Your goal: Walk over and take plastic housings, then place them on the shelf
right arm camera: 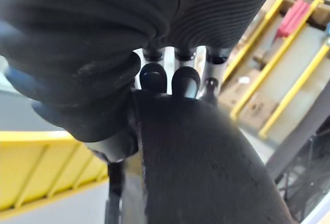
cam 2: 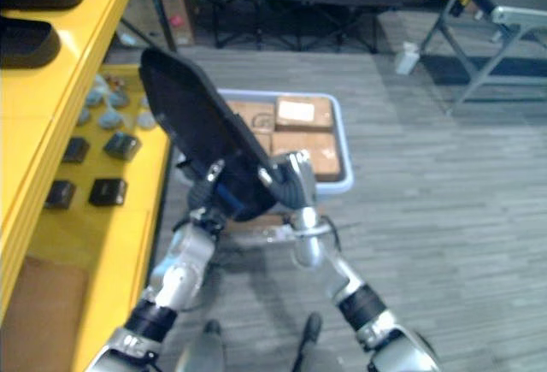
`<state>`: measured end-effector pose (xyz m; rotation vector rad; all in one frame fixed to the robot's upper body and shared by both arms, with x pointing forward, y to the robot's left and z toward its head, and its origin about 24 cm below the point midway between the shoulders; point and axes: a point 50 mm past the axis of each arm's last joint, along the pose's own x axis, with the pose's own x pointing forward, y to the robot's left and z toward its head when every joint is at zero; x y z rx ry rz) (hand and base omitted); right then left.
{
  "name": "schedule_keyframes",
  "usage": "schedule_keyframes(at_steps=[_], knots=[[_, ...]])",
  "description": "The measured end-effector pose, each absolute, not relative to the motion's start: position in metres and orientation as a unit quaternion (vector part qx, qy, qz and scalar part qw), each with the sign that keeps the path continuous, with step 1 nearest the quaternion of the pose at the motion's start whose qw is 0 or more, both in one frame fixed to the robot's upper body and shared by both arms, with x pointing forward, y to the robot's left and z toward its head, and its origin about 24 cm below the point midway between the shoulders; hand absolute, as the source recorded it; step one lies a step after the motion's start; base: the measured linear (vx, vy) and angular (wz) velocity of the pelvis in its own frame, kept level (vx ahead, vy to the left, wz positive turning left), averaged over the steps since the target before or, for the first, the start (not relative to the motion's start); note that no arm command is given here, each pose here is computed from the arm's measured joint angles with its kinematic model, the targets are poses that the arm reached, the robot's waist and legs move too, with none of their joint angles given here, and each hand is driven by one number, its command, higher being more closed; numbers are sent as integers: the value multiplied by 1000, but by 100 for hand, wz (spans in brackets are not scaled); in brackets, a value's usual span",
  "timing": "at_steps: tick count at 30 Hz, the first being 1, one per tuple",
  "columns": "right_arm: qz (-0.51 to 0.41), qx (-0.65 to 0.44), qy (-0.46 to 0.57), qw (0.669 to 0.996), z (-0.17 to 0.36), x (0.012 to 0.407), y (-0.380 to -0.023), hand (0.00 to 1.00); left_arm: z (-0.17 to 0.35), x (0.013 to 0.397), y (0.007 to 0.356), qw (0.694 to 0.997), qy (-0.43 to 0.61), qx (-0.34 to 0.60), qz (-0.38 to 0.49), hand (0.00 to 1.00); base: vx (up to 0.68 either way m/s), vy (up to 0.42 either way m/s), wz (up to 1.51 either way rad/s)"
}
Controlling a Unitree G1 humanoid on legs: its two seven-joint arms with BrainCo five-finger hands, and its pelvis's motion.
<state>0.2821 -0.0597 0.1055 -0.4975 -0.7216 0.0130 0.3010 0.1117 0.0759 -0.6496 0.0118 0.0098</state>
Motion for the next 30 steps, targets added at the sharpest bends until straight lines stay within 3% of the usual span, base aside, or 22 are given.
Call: schedule_keyframes(at_steps=[5, 8, 12, 18, 25, 30], knots=[[18, -158, -286, 945, 90, 276, -67, 0, 94, 292, 114, 978, -78, -190, 39, 100, 0, 0, 0], [32, -100, -262, 959, 91, 274, -72, 0, 107, 283, 116, 980, -131, -132, 66, 100, 0, 0, 0], [30, -21, -312, 949, 123, 269, -81, 0, 110, 276, 120, 976, -157, -105, 107, 100, -18, 10, -6], [-40, 118, -371, 920, 164, 270, -128, 0, 92, 262, 146, 962, -145, -48, 227, 100, -1, 11, -12], [-40, 186, -336, 922, 149, 262, -161, 0, 92, 258, 164, 942, -158, -12, 296, 100, -27, 2, -3], [-93, 187, -292, 933, 125, 252, -188, 0, 94, 249, 178, 925, -174, -22, 336, 100, 18, 5, -4]])
